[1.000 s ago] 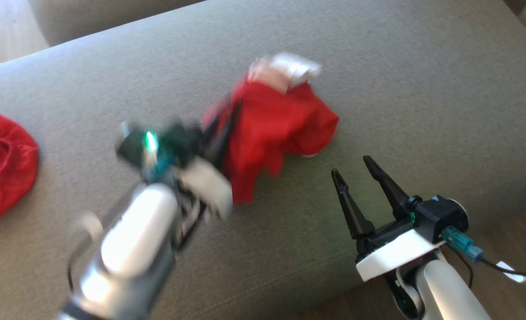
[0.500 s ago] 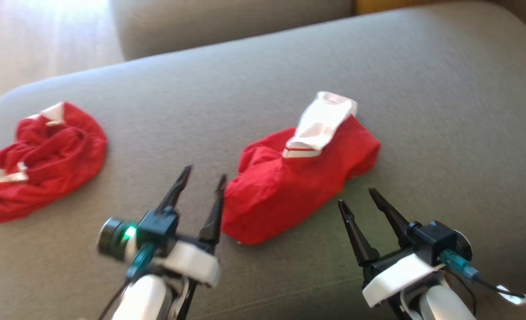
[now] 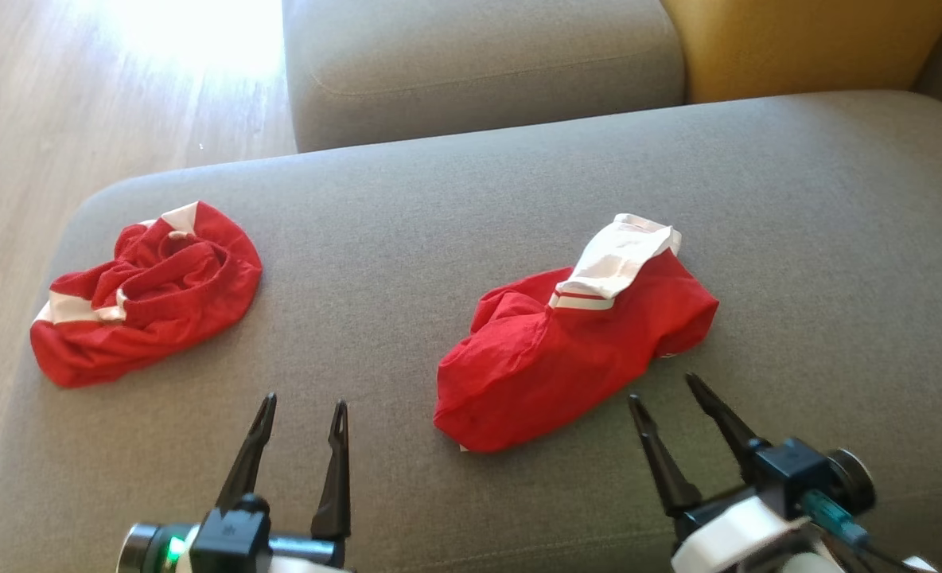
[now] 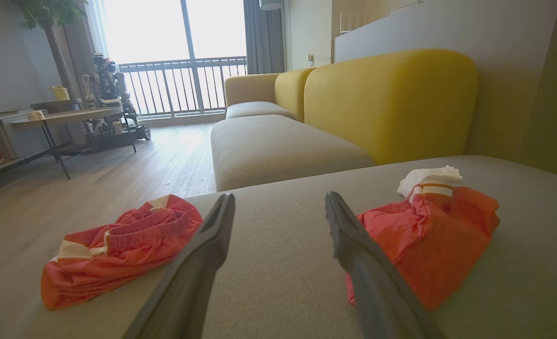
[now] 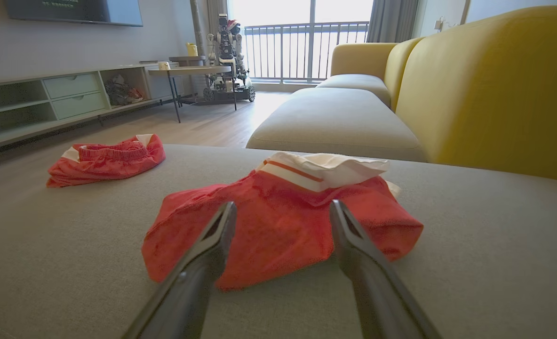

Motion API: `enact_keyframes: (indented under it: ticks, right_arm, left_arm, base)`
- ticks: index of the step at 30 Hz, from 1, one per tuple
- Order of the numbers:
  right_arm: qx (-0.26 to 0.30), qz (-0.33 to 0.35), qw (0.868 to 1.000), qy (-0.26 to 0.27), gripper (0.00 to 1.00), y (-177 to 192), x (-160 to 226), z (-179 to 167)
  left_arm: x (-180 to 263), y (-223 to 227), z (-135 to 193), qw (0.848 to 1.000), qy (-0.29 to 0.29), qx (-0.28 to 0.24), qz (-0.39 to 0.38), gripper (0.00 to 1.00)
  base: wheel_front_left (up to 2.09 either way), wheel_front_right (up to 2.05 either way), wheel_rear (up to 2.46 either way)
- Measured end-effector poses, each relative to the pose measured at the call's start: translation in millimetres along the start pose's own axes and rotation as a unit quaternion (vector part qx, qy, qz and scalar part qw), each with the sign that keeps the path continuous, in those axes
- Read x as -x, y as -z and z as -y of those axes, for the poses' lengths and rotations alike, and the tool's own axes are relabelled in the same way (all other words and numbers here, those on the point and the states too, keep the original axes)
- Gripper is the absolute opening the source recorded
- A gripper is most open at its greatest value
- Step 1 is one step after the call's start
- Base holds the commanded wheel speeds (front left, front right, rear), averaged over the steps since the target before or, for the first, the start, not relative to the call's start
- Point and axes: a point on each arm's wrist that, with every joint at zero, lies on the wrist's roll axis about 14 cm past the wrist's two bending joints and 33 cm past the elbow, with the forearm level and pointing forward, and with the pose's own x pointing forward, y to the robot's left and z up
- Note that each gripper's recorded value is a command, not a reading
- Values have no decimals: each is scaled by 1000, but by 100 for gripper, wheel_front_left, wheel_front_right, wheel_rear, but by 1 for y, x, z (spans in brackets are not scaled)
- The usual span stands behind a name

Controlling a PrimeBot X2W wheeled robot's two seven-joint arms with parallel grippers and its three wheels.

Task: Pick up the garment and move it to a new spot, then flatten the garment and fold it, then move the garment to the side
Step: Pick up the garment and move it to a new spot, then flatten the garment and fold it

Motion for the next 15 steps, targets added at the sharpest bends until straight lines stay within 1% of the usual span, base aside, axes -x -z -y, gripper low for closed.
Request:
enact_keyframes:
  ticks: [3, 7, 15]
  right_arm:
    - [-1, -7, 1000, 16, 100, 5, 6, 9]
    - [-15, -20, 999, 26, 100, 13, 14, 13]
    - [-17, -15, 999, 35, 100, 11, 13, 18]
  left_arm:
    - [8, 2, -2, 1000, -10, 1, -6, 100]
    - [12, 5, -3, 1000, -14, 3, -12, 100]
    - [9, 5, -12, 999, -32, -7, -11, 100]
  base:
    - [0, 0, 0]
    - [0, 0, 0]
    - [0, 0, 0]
